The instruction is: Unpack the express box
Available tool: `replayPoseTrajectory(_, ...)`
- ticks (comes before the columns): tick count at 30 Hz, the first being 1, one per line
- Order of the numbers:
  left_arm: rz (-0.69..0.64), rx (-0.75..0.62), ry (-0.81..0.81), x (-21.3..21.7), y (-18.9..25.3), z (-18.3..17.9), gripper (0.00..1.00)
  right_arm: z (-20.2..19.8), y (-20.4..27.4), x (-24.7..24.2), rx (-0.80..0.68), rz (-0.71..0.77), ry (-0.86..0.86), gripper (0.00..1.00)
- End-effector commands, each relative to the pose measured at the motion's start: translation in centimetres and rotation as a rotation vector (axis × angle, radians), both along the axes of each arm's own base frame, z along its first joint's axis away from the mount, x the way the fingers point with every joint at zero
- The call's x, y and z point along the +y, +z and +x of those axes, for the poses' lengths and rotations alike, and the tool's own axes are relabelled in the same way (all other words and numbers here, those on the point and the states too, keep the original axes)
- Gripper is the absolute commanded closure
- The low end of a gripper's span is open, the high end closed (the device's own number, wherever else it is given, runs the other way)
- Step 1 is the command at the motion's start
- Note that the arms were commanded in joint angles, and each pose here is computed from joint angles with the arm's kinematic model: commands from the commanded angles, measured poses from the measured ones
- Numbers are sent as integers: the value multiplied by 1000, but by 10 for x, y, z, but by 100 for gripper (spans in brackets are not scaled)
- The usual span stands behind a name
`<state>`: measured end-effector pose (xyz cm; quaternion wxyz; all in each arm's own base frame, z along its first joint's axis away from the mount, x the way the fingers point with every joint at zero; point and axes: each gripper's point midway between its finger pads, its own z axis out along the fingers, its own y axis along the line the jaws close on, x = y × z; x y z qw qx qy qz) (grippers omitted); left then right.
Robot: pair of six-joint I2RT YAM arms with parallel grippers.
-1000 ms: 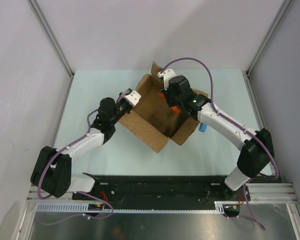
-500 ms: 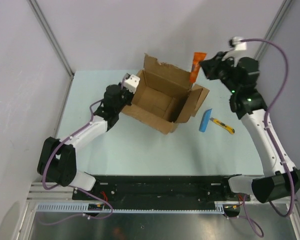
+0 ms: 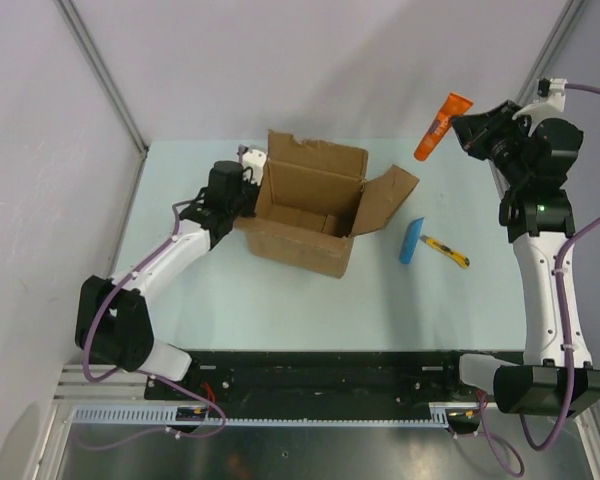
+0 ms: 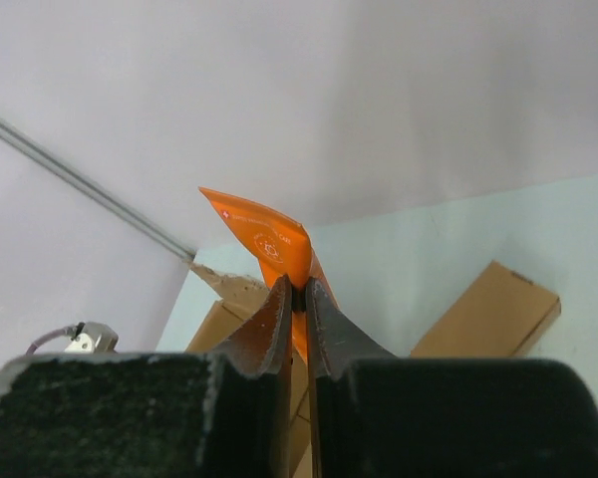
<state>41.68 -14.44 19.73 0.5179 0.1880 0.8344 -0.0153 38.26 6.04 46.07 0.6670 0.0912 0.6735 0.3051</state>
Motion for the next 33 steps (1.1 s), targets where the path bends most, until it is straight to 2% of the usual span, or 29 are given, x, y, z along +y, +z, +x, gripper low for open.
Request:
replayPoseTrajectory(1,-73,55,55,9,12,-22,100,1,-56,7,232,87,42,100)
replayPoseTrajectory(5,-81,41,87,25,18,-34,99,0,-125,27,448,139,105,100)
replayPoseTrajectory(12,-78,45,112,41,11,-47,99,-10,-241,22,823,83,26,100)
replayPoseTrajectory(18,-93,33,106,42,16,-51,96,1,-307,11,957,49,-35,100)
replayPoseTrajectory(21,-93,17,96,42,22,-52,94,8,-343,21,1028,27,-15,100)
replayPoseTrajectory(24,-101,11,87,40,25,-52,89,15,-367,30,1058,17,-3,93)
replayPoseTrajectory(29,-110,2,75,36,32,-49,86,21,-386,24,1074,-33,-82,67)
replayPoseTrajectory(33,-125,-25,62,34,45,-49,84,15,-381,15,1081,-54,-126,59)
